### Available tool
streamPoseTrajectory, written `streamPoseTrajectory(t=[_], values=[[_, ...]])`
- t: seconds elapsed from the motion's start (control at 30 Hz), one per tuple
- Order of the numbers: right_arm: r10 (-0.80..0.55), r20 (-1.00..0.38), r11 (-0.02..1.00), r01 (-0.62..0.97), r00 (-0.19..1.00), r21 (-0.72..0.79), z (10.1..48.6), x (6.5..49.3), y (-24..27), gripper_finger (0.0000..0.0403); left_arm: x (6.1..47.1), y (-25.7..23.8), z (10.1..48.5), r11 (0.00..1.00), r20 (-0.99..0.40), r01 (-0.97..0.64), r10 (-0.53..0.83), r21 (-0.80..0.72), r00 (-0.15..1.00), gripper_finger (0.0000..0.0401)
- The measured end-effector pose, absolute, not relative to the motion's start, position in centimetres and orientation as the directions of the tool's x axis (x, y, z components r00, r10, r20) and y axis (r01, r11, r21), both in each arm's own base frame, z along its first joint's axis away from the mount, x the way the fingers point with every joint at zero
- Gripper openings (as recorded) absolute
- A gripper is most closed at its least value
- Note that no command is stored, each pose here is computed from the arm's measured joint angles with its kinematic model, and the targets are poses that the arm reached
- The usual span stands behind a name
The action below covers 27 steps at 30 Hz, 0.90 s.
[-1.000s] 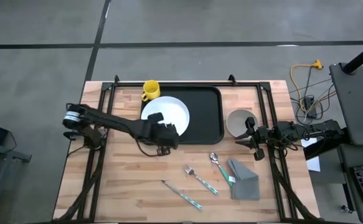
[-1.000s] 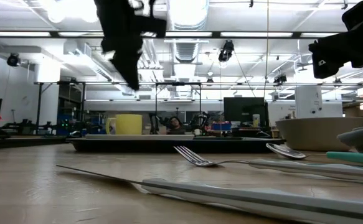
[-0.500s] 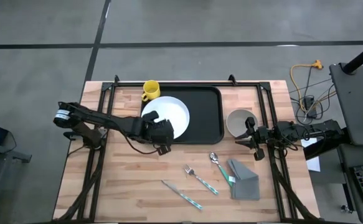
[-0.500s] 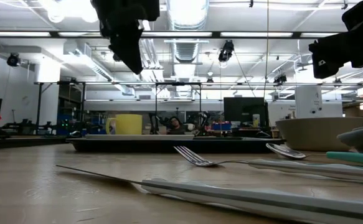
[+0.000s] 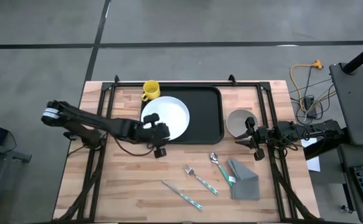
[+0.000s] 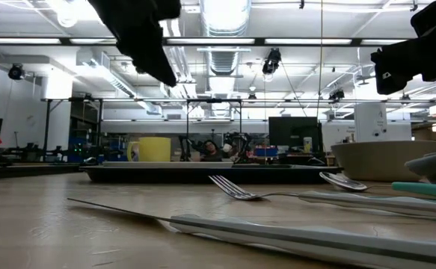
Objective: Set up tray
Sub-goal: Put the gray bowl on top of the plate on the black serving tray
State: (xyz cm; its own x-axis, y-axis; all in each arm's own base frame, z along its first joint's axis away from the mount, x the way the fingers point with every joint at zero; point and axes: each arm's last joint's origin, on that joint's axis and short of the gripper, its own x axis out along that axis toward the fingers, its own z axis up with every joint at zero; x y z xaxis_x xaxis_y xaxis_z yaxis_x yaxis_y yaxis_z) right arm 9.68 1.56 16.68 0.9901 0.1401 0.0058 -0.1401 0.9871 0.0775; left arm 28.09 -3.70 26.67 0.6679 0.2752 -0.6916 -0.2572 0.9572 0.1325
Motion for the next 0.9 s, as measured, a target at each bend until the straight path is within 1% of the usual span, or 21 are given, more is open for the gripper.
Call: streamPoseTrajectory(t=[0.2,0.37,0.5,0.73,0.9], values=[[0.140,0.006,0.987,-0.140,0.990,0.076,16.7,9.7,1.6,0.0068,24.7,-3.1,27.3,0.963,-0.532,-0.267,0.251,0.049,0.809,0.0102],[0.141,0.006,0.987,-0.141,0.990,0.076,16.7,9.7,1.6,0.0068,21.3,-2.5,25.9,0.962,-0.432,-0.272,0.237,-0.019,0.870,0.0102],[0.140,0.006,0.987,-0.140,0.990,0.077,16.7,9.7,1.6,0.0068,19.3,-2.3,24.9,0.969,-0.294,-0.219,0.179,-0.112,0.939,0.0102],[0.140,0.006,0.987,-0.140,0.990,0.077,16.7,9.7,1.6,0.0068,16.5,-1.9,24.3,0.965,-0.082,-0.175,0.162,-0.197,0.983,0.0102],[0.140,0.006,0.987,-0.140,0.990,0.077,16.7,9.7,1.6,0.0068,15.0,-1.6,24.3,0.962,-0.012,-0.160,0.161,-0.220,0.987,0.0102]])
